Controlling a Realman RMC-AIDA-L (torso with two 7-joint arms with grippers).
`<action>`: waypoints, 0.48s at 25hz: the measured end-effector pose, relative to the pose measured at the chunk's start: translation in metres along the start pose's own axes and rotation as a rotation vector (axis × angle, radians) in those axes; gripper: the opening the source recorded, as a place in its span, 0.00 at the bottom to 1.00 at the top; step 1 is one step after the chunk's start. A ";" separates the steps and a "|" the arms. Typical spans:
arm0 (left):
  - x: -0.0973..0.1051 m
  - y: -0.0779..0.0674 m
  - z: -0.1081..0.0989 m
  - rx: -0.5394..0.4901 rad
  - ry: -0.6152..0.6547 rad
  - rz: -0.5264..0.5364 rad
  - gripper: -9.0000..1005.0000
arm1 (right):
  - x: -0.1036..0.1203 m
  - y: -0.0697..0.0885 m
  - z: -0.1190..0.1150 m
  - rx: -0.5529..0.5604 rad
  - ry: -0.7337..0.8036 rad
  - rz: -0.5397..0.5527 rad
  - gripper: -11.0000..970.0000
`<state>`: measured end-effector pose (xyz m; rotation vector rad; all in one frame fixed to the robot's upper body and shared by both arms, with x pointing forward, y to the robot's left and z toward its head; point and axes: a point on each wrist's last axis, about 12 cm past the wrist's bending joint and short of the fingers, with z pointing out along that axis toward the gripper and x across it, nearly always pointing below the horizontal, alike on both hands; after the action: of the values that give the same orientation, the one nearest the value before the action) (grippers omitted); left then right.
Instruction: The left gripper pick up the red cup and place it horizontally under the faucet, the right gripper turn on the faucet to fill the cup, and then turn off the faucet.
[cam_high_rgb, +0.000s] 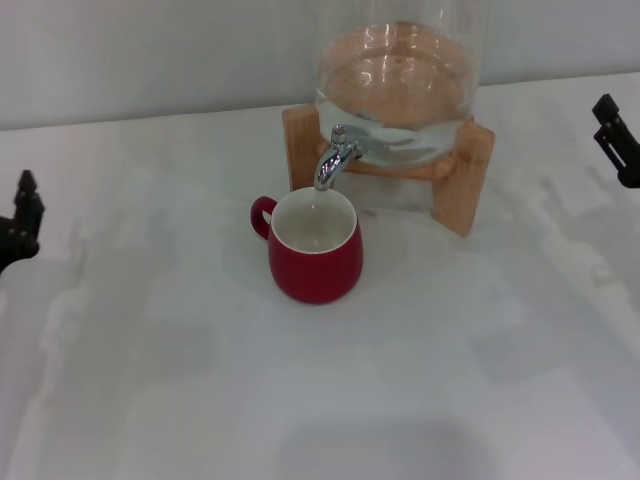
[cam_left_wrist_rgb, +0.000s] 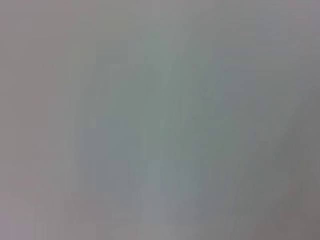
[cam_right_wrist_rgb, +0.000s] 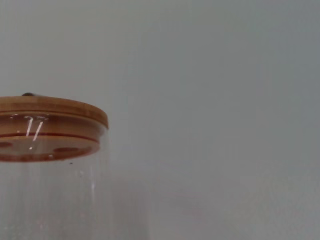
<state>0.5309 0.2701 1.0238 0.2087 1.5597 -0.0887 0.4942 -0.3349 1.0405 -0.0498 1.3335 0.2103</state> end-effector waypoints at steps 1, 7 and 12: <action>0.001 0.001 -0.003 -0.006 -0.002 -0.003 0.53 | 0.000 0.001 -0.001 -0.011 0.001 0.001 0.75; 0.007 0.009 -0.015 -0.039 0.014 -0.013 0.55 | 0.000 0.008 -0.004 -0.071 0.000 0.017 0.75; 0.009 0.013 -0.018 -0.060 0.022 -0.015 0.62 | -0.001 0.010 -0.010 -0.094 -0.009 0.020 0.75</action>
<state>0.5155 0.2870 1.0155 0.1511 1.5837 -0.0521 0.4826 -0.3264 1.0399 -0.1143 1.3148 0.2898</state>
